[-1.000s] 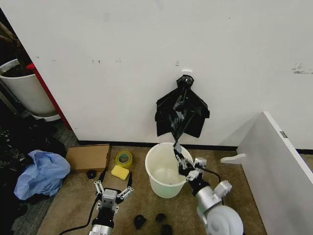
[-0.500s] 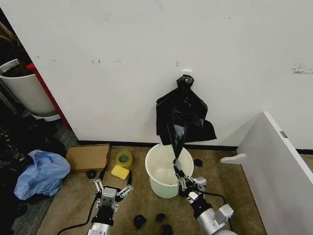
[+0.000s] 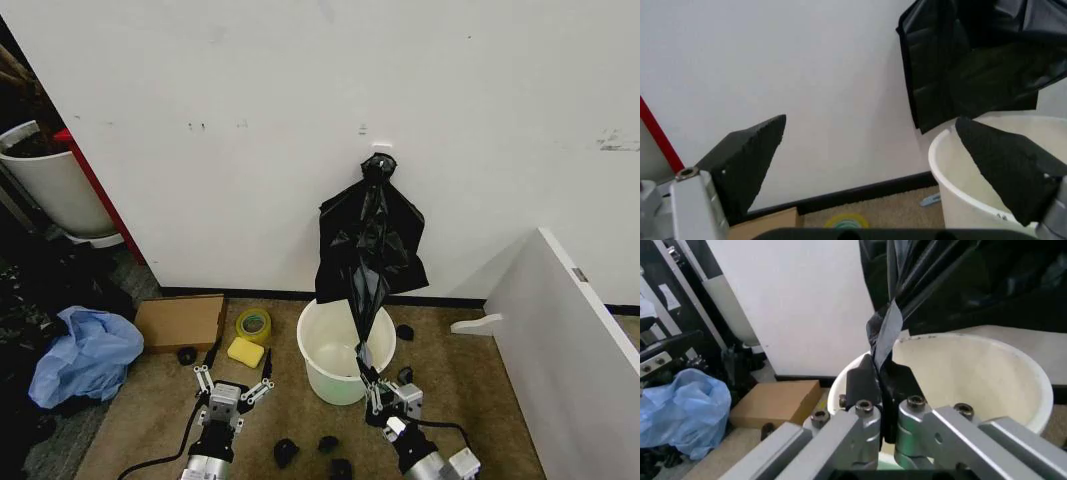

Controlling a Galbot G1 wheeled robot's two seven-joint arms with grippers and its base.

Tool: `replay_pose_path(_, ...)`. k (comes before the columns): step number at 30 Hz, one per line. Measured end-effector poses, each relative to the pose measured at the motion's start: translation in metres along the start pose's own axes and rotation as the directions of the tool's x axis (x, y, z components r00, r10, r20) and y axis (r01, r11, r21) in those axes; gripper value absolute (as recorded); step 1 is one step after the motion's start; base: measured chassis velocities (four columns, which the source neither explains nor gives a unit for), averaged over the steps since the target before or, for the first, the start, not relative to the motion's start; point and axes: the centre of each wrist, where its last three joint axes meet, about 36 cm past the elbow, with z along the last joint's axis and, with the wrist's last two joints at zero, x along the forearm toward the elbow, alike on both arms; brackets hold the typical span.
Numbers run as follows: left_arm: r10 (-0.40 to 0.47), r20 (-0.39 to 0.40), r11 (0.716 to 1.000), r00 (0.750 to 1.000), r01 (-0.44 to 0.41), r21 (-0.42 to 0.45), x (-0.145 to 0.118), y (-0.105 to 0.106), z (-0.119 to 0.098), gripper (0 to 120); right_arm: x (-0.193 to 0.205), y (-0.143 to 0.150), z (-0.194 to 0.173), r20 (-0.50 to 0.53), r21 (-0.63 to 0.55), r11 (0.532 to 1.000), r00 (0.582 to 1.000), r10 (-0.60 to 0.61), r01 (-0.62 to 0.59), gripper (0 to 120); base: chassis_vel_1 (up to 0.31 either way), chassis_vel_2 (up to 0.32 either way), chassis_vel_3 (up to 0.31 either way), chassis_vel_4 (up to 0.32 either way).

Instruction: Place the garbage bag over the trash bin.

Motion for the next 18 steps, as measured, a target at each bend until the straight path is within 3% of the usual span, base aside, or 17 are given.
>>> replay_pose_path(11,0.004,-0.001,1.000,1.000,-0.004,0.004,-0.001,-0.001,0.002,100,0.007,0.003,0.006,-0.010,0.034,0.999,1.000,-0.012,0.013,0,0.000,0.000,0.000,0.000)
replay_pose_path(18,0.024,0.005,0.999,1.000,-0.024,0.025,-0.012,0.004,0.000,100,-0.012,-0.002,-0.002,0.026,0.043,0.999,0.999,0.026,-0.027,0,0.000,0.000,0.000,0.000)
